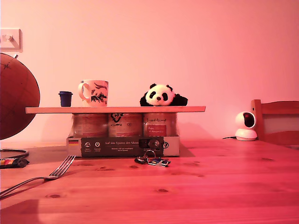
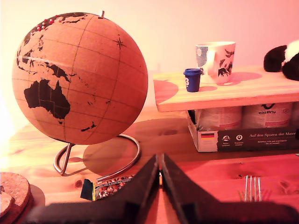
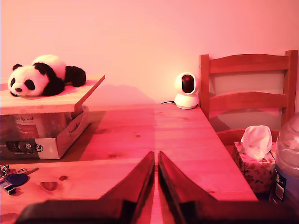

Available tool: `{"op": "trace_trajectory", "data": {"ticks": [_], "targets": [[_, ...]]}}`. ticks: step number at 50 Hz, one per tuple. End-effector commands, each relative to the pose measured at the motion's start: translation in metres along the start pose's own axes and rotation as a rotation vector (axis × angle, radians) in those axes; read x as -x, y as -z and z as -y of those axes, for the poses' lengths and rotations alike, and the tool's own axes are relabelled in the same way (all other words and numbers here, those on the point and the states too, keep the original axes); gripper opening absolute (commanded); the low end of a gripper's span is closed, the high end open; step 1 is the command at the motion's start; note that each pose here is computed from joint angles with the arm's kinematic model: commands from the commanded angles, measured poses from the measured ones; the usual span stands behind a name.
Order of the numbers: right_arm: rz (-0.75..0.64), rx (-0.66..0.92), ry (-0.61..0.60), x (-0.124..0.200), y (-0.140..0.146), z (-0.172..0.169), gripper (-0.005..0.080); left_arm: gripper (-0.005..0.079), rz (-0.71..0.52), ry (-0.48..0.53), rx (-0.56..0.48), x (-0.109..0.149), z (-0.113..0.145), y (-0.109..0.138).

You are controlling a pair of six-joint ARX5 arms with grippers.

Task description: Slide the metallic fork to the right

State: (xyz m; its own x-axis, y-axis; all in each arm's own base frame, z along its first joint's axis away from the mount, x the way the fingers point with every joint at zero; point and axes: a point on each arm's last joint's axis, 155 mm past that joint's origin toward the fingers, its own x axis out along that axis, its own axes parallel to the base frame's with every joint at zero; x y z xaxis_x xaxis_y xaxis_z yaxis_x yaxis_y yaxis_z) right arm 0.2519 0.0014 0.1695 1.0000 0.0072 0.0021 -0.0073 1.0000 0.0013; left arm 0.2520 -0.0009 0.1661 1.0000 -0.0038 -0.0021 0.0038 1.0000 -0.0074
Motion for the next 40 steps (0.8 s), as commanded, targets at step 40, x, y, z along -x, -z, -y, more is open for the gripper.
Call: {"op": "trace_trajectory", "data": {"ticks": [40], "targets": [[0.108,-0.155,-0.408,0.021,-0.048,-0.073,-0.0012,-0.0019,0.029,0.319,0.203,0.013,0.059,-0.033]]}}
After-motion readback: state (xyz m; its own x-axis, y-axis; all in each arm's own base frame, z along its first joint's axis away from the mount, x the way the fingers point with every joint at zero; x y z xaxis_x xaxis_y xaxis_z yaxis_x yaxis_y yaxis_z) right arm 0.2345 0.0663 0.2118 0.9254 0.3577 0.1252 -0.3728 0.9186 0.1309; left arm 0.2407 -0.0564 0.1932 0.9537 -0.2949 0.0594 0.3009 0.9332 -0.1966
